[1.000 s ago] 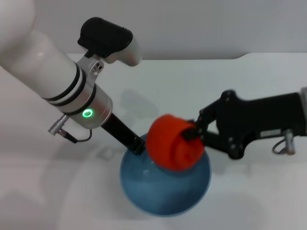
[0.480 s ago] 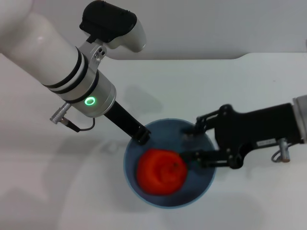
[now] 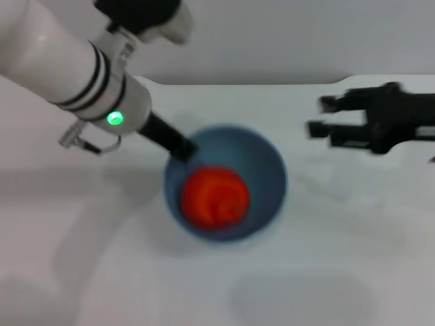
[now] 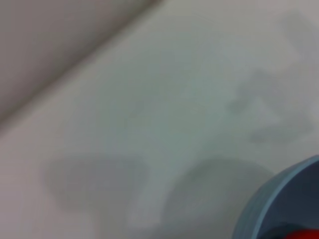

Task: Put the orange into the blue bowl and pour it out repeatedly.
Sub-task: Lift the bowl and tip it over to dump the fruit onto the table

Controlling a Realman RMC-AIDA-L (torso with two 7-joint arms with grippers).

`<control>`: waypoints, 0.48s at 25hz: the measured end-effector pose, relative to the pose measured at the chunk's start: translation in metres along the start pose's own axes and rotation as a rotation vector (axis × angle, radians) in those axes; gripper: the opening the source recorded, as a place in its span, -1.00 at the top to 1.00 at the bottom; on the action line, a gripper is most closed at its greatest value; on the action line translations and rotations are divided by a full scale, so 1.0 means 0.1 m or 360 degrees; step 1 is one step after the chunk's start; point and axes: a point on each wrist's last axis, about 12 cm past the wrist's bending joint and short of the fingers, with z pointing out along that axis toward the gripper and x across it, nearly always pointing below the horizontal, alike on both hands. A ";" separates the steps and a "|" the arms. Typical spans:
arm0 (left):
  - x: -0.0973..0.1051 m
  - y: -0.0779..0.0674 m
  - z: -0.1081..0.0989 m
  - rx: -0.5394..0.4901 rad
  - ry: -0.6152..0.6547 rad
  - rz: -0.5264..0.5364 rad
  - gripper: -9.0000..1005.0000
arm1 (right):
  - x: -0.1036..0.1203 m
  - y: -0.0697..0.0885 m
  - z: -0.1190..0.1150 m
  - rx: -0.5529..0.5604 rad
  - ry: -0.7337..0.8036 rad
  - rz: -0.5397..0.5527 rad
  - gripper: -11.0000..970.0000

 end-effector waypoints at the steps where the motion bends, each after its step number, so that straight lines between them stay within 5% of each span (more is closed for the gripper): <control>1: 0.00 0.00 -0.05 -0.0062 -0.0071 0.0036 0.99 | 0.03 -0.04 -0.05 0.0036 -0.0002 0.0039 -0.06; 6: 0.04 -0.12 -0.27 -0.0318 -0.0438 0.0271 0.98 | 0.30 -0.17 -0.31 0.0211 0.0120 0.0167 -0.06; 7: 0.09 -0.17 -0.33 -0.0487 -0.0584 0.0382 0.98 | 0.40 -0.19 -0.39 0.0268 0.0138 0.0232 -0.06; 12: 0.26 -0.31 -0.31 -0.0720 -0.0831 0.0610 0.99 | 0.58 -0.24 -0.56 0.0353 0.0090 0.0418 -0.06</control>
